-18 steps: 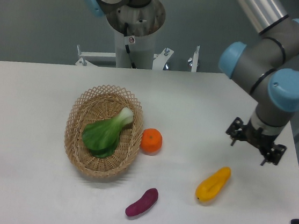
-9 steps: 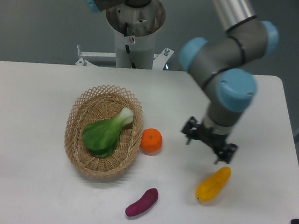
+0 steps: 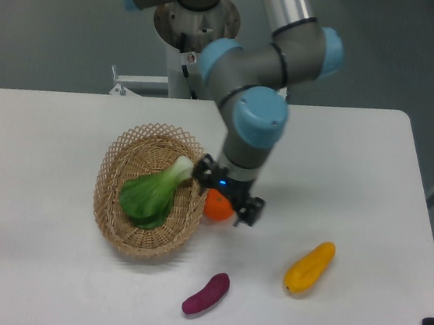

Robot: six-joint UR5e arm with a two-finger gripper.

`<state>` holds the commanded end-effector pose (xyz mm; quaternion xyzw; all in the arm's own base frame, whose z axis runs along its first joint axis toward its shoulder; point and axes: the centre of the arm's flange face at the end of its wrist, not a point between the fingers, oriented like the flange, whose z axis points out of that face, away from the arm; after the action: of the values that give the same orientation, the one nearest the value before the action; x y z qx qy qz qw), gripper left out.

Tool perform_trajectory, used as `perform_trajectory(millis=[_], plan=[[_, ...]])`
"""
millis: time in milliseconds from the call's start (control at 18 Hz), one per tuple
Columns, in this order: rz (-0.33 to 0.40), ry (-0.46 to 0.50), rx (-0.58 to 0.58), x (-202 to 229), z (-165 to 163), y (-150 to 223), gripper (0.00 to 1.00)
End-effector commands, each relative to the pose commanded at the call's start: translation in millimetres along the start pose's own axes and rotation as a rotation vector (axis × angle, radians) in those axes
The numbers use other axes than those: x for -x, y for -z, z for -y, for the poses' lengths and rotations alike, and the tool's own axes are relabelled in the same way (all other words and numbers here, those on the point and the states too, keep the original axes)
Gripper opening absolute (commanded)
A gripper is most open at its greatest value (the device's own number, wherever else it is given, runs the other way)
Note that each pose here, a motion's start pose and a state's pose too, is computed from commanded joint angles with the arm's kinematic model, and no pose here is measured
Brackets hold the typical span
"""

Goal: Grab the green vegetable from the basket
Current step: 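Move the gripper over the basket above the green bok choy, then lower the gripper onto the bok choy stem and close it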

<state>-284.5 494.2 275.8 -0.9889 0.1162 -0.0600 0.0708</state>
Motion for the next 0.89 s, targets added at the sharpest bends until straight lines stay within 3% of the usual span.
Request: perform_trajectory(millis=[278,889], plan=[[-0.042,-0.014,0.038,-40,-5,-21,1.0],[-0.079,-0.009,0.122,-53,-19,-56,1.0]])
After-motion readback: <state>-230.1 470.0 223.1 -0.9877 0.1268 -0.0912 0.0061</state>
